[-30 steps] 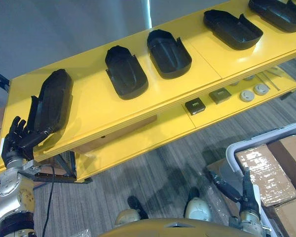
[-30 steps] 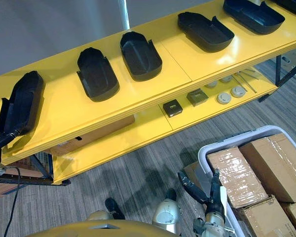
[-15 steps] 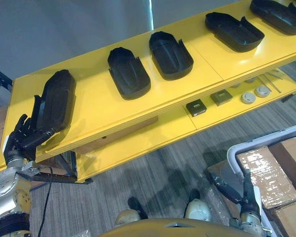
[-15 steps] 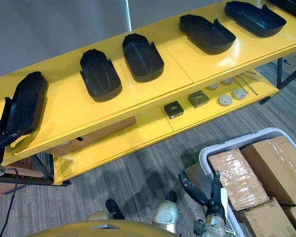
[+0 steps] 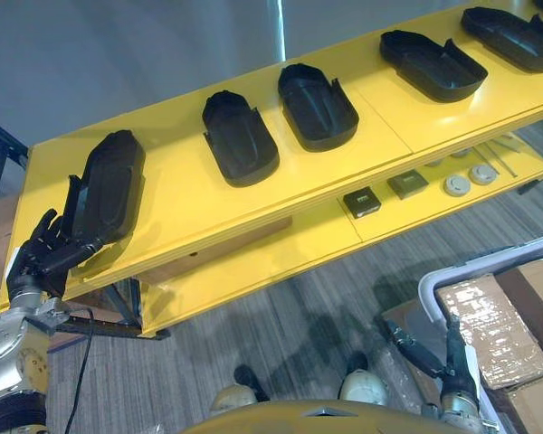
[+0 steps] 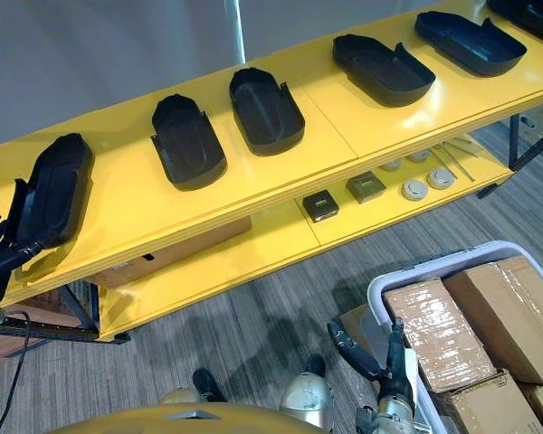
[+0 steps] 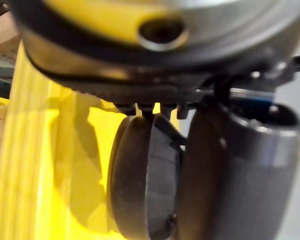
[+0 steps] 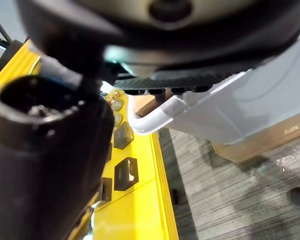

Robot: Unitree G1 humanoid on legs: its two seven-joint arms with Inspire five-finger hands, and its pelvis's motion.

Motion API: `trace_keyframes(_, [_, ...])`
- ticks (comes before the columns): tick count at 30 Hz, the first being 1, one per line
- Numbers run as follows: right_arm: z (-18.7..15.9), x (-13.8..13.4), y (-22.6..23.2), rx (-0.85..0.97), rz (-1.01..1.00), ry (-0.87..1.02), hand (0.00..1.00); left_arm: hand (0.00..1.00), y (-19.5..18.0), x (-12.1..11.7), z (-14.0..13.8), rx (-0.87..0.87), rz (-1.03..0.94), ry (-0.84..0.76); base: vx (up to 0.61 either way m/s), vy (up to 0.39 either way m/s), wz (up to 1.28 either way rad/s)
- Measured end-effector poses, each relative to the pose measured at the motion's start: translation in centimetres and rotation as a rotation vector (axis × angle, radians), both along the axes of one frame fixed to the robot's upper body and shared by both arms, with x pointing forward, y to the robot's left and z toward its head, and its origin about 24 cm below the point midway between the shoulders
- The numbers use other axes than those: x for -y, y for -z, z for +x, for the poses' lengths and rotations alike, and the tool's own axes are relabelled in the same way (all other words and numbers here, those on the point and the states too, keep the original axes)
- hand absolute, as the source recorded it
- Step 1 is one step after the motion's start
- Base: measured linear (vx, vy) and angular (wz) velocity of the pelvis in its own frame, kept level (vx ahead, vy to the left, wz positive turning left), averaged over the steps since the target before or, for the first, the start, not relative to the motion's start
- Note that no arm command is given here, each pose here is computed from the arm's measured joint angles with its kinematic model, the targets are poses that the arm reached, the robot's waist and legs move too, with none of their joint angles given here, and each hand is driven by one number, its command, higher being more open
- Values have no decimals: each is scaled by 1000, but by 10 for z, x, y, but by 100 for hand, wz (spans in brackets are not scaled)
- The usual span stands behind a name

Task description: Walk over and take three plastic housings, then place them on the shelf

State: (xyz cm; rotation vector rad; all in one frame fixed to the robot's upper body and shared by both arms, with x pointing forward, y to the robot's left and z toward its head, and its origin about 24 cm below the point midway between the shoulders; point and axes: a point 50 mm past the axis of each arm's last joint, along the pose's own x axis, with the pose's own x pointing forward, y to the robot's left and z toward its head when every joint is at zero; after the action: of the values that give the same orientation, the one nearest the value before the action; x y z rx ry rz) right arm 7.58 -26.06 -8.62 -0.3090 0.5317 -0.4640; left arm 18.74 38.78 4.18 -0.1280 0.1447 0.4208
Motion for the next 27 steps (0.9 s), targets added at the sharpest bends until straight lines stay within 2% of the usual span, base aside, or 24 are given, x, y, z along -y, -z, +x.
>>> trace_keyframes(27, [-6,-2,7,-42,17,-3,100,100,-3,1,-1,-21,-52,117,0,0,0])
